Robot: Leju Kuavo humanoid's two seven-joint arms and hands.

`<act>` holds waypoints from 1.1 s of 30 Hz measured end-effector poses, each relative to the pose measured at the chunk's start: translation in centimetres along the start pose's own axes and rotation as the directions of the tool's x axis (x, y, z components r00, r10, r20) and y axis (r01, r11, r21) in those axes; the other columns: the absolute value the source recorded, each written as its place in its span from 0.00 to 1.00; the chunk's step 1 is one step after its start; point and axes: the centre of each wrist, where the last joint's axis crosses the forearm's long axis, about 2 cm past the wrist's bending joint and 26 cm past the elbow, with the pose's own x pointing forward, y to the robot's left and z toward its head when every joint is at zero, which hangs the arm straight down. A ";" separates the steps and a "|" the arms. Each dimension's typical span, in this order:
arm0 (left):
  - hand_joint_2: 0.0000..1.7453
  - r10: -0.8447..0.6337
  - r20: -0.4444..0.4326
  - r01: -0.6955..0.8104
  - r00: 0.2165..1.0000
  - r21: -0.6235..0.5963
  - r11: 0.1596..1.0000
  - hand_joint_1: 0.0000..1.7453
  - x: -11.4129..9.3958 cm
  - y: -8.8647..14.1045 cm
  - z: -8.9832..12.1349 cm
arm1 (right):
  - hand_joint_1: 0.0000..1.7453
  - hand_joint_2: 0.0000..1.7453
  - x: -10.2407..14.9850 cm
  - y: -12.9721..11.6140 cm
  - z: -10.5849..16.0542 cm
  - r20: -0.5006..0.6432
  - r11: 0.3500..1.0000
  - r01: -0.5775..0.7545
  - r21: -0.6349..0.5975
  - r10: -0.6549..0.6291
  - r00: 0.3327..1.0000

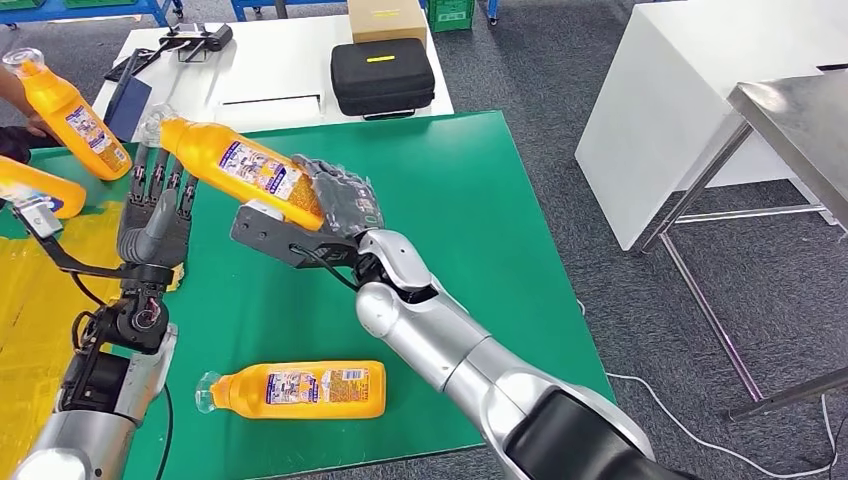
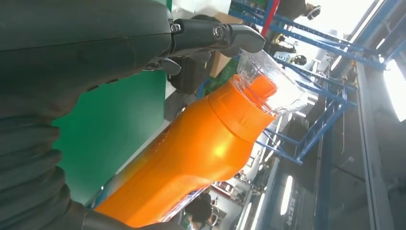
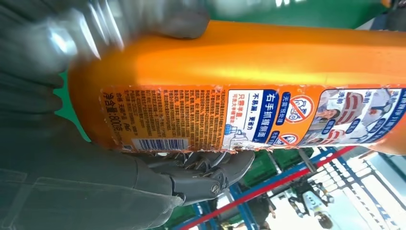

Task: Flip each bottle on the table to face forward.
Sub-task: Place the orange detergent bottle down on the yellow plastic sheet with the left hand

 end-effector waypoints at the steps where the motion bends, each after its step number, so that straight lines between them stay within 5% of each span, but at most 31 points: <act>1: 1.00 -0.001 0.000 0.001 1.000 0.003 1.000 0.00 0.0 0.1 0.0 | 1.00 1.00 0.2 0.0 0.0 0.006 1.000 -0.002 0.001 0.002 1.000; 21: 1.00 0.085 -0.083 -0.083 0.993 0.026 0.996 0.00 -0.9 1.6 0.9 | 1.00 1.00 3.2 1.8 1.1 0.091 0.996 0.001 0.092 -0.010 0.996; 22: 1.00 0.091 -0.083 -0.089 0.992 0.027 0.996 0.09 -0.8 1.8 1.0 | 1.00 1.00 3.1 1.8 1.1 0.091 0.996 0.003 0.092 -0.012 0.996; 25: 1.00 0.109 -0.082 -0.106 0.991 0.031 0.994 0.83 -0.8 2.0 1.1 | 1.00 1.00 3.1 1.9 1.1 0.099 0.995 0.001 0.101 -0.011 0.995; 26: 1.00 0.115 -0.080 -0.113 0.990 0.031 0.993 1.00 -0.9 2.0 1.2 | 1.00 1.00 3.1 2.0 1.2 0.102 0.994 -0.002 0.105 -0.009 0.995; 33: 1.00 0.146 -0.071 -0.143 0.987 0.042 0.989 1.00 -1.1 2.3 1.8 | 1.00 1.00 3.2 2.3 1.3 0.107 0.992 -0.015 0.123 0.001 0.994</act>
